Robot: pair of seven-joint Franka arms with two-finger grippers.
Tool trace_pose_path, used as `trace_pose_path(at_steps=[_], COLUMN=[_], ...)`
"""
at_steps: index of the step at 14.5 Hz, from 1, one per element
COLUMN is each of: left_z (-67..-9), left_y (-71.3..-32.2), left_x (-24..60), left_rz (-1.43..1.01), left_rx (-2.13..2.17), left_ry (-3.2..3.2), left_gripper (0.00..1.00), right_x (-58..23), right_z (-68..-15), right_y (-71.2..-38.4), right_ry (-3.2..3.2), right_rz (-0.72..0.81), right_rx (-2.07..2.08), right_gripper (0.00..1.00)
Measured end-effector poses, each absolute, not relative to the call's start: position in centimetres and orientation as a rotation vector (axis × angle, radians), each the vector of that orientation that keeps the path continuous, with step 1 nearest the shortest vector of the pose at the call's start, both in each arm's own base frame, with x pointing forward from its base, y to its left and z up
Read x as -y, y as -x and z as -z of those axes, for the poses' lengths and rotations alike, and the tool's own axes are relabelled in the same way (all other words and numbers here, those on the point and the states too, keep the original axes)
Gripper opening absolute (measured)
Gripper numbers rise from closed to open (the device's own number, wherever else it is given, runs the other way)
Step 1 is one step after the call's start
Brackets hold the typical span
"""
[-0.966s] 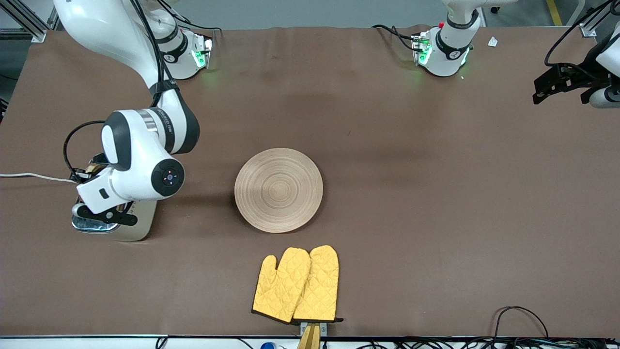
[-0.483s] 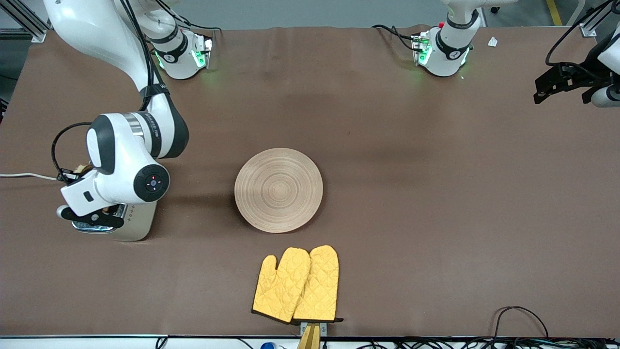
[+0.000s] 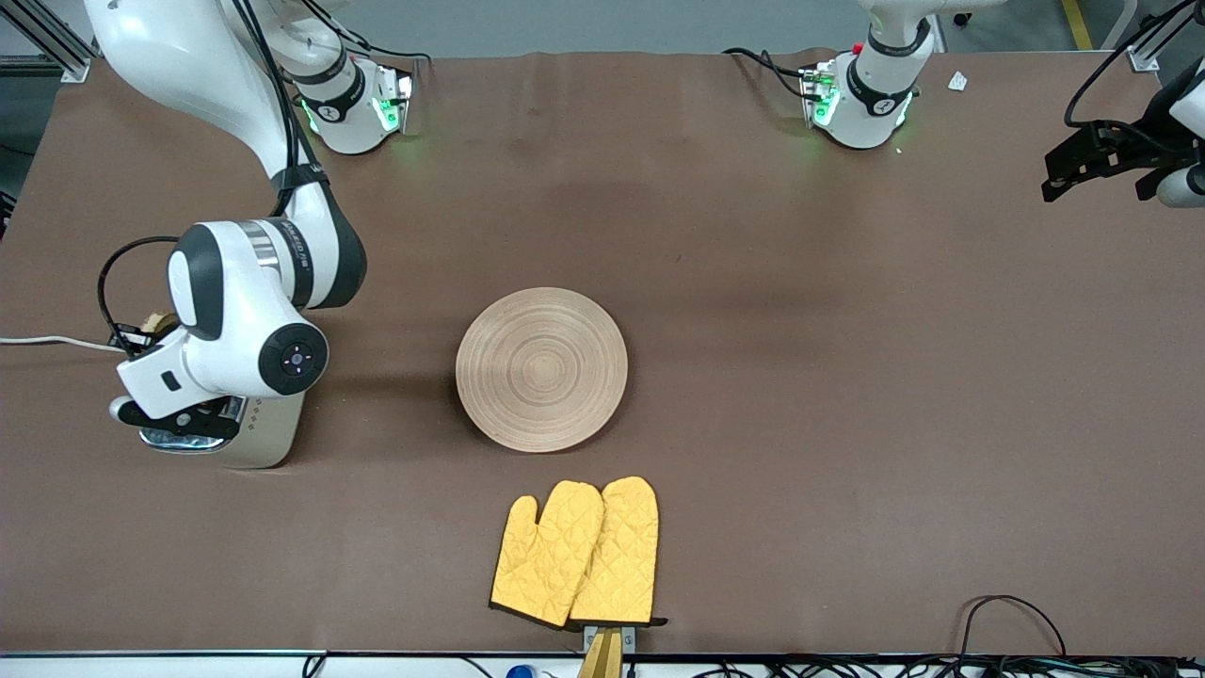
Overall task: Move plate and put bread in toaster
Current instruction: 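Lower the bread into the toaster slot with the right gripper, then open the right gripper and release the bread in the slot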
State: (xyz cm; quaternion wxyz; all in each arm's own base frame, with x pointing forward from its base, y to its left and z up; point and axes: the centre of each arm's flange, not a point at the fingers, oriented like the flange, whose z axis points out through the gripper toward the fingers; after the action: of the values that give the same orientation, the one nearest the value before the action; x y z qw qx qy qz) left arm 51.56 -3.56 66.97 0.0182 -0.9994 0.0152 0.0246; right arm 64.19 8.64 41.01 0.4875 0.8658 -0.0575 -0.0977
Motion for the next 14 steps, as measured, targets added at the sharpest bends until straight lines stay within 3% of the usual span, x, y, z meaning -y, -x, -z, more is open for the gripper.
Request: trace_pose_path(at_steps=[14], left_z=[-67.0], left_y=[-51.6], left_x=[3.6], left_rz=[-0.075], left_rx=[-0.048], left_ry=[3.104], left_gripper=[1.00], right_x=[-9.1], right_z=[-38.6], right_y=[-64.9], right_ry=[-2.123], right_rz=[0.220], right_rx=[0.091], right_gripper=[0.03])
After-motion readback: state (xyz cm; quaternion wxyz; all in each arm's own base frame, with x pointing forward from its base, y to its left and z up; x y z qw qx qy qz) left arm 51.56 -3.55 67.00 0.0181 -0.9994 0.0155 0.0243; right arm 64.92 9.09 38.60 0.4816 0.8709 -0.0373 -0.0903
